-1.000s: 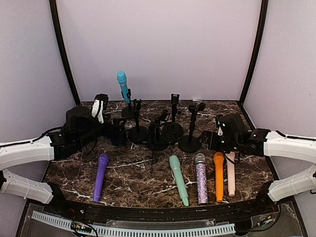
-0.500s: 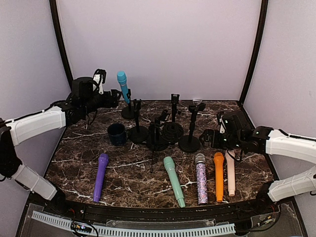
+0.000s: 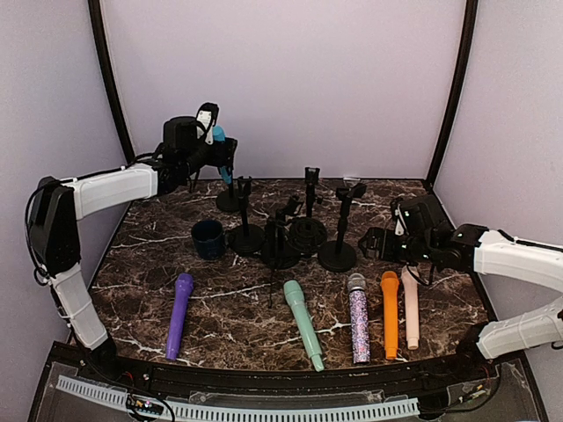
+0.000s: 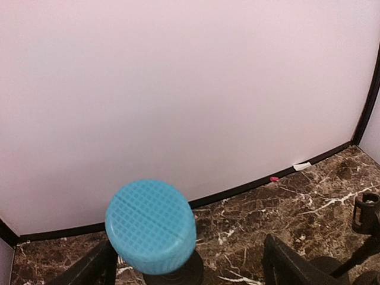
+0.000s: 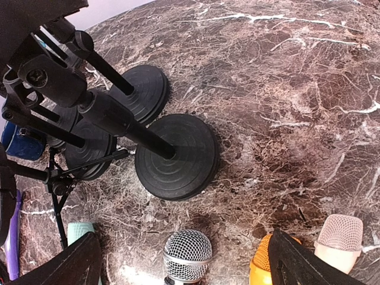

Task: Remove the microphone from the stand
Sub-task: Pick up the microphone stand with the microphone from the corner of the board, then place the microphone stand with the microphone at the center of the board.

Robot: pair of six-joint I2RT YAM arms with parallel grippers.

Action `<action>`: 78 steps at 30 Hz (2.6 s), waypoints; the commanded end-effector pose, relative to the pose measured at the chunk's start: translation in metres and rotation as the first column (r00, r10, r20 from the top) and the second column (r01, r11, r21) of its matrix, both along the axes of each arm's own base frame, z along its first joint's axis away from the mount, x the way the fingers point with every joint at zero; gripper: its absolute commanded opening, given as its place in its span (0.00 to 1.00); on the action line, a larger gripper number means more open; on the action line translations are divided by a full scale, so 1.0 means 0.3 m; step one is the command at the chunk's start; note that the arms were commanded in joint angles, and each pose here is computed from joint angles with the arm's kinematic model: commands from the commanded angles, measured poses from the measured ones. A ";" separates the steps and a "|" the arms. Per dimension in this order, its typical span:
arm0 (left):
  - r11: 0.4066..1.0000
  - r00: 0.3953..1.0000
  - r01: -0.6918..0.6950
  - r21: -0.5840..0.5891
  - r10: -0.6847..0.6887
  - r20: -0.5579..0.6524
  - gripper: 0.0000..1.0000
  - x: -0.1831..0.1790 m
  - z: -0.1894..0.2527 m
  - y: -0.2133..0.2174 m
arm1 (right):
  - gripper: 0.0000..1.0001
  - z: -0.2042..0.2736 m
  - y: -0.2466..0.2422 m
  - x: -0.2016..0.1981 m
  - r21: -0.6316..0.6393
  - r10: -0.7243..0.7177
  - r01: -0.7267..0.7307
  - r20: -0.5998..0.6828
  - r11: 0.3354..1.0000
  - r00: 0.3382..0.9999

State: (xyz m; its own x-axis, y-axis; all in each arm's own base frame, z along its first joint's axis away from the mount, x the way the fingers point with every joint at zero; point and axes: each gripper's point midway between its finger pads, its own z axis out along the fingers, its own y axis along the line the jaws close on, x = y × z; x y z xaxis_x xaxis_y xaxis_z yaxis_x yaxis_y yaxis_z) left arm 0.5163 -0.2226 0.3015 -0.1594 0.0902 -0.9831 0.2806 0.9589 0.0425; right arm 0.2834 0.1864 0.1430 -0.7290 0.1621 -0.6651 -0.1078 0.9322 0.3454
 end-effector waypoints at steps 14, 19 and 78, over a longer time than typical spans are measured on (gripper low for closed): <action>0.992 0.981 -0.126 0.028 0.120 0.154 0.44 0.119 0.097 0.035 | 0.99 0.058 -0.022 0.021 0.033 -0.027 0.026 0.052 0.999 0.998; 0.990 0.970 -0.138 0.017 0.131 0.203 0.24 0.105 0.135 0.049 | 0.99 0.060 -0.037 0.014 0.033 -0.040 0.038 0.055 0.999 0.998; 0.562 0.592 0.806 -0.188 -0.756 0.279 0.00 -1.009 0.350 -0.037 | 0.98 0.177 -0.041 -0.131 0.207 0.054 -0.081 0.133 0.975 0.990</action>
